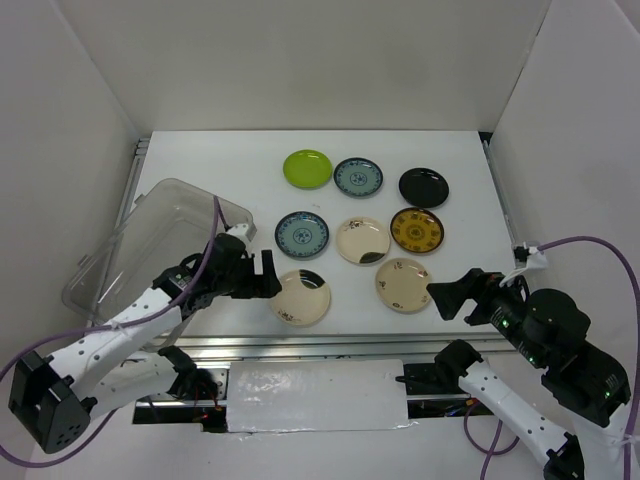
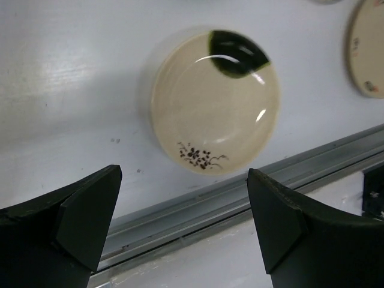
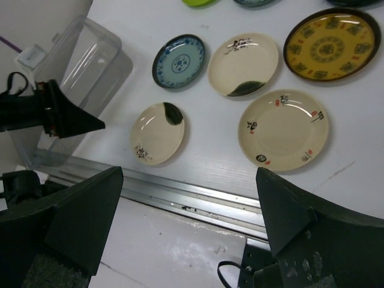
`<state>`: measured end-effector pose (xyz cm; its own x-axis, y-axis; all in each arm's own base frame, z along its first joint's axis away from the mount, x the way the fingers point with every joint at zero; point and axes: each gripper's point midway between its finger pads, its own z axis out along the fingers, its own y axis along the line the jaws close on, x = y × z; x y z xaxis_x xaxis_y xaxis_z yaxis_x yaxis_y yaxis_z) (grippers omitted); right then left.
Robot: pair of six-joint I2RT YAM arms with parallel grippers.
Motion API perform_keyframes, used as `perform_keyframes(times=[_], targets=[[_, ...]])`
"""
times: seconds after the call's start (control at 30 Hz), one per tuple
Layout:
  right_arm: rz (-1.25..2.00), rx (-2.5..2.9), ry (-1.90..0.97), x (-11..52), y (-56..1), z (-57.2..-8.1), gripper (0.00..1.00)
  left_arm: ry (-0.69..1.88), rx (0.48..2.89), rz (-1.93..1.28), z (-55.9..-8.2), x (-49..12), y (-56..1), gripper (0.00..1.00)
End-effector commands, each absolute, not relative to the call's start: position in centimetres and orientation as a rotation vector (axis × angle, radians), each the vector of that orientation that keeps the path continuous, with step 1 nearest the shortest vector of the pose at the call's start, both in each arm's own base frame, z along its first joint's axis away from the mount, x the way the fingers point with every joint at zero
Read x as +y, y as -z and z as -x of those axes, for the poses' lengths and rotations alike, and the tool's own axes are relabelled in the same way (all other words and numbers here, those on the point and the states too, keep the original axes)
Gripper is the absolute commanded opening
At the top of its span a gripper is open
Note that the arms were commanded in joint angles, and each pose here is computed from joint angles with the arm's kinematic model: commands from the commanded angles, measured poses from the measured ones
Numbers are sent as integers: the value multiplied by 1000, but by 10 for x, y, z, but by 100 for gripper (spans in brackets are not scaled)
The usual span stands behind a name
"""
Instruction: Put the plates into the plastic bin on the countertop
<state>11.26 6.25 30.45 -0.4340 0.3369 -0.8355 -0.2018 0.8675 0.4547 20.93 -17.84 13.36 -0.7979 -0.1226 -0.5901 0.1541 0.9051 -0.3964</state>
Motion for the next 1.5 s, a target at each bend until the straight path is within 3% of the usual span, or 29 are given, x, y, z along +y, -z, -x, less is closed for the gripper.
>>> perform_keyframes(times=[0.0,0.3,0.53,0.8,0.9,0.93,1.0,1.1,1.27,1.37,1.47], targets=[[-3,1892,-685,78,-311,-110,100,636,2366,53,-222,-190,-137,99],[60,1850,-766,88,-316,-101,100,563,2505,66,-231,-201,-63,98],[69,1816,-789,85,-324,-93,100,462,2587,100,-232,-207,-24,83],[56,1790,-778,79,-327,-91,100,437,2575,122,-233,-213,-19,45],[60,1796,-780,80,-326,-91,100,427,2573,132,-233,-210,-17,27],[60,1798,-782,81,-325,-92,100,426,2571,130,-233,-210,-18,14],[60,1798,-779,81,-325,-92,100,414,2574,122,-232,-209,-18,0],[58,1800,-781,81,-324,-92,100,413,2569,94,-228,-213,-30,0],[51,1791,-783,81,-326,-93,100,615,2354,46,-224,-233,-128,0],[53,1787,-798,84,-327,-93,100,573,2208,197,-237,-197,-189,0],[60,1784,-819,88,-328,-93,100,375,2107,447,-252,-128,-226,0]])
